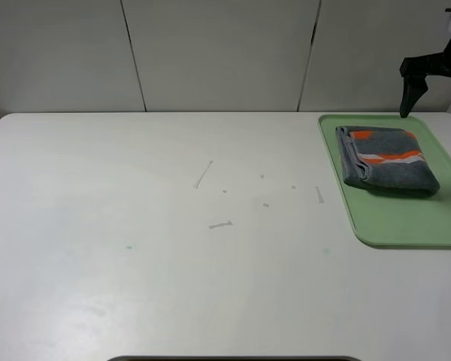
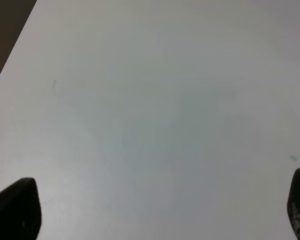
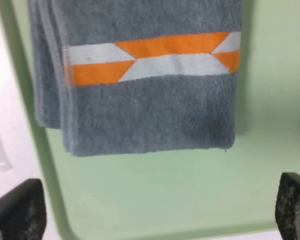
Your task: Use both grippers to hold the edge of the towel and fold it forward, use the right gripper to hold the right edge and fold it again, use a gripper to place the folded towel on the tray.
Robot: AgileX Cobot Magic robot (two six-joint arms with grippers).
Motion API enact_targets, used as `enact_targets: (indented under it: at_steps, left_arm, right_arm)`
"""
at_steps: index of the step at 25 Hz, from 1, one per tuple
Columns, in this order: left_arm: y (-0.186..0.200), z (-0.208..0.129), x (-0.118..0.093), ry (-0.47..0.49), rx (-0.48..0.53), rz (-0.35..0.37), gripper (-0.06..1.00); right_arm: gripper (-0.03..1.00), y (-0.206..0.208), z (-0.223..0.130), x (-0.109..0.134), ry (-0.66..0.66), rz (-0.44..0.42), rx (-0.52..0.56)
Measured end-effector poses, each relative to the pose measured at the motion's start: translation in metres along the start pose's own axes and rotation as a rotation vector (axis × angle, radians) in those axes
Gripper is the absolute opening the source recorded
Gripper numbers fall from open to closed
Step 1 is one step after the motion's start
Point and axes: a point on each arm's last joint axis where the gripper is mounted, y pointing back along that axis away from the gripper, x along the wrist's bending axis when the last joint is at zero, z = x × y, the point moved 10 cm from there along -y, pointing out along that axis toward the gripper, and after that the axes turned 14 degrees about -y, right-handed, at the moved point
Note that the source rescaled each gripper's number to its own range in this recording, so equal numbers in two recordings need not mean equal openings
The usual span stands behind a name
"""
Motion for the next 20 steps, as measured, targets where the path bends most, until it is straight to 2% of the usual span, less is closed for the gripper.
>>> enact_targets:
  at_steps: [4, 12, 19, 20]
  left_arm:
    - [0.0, 0.0, 0.0, 0.0, 0.0, 0.0, 1.0]
    - [0.0, 0.0, 0.0, 0.0, 0.0, 0.0, 1.0]
    - [0.0, 0.0, 0.0, 0.0, 0.0, 0.0, 1.0]
    - [0.0, 0.0, 0.0, 0.0, 0.0, 0.0, 1.0]
  right_arm:
    - [1.0, 0.012, -0.017, 0.001, -0.01, 0.027, 0.005]
    - [1.0, 0.029, -0.085, -0.016, -0.013, 0.02, 0.055]
    - [1.0, 0.054, -0.127, -0.027, -0.015, 0.037, 0.011]
    - [1.0, 0.067, -0.139, -0.028, -0.019, 0.059, -0.025]
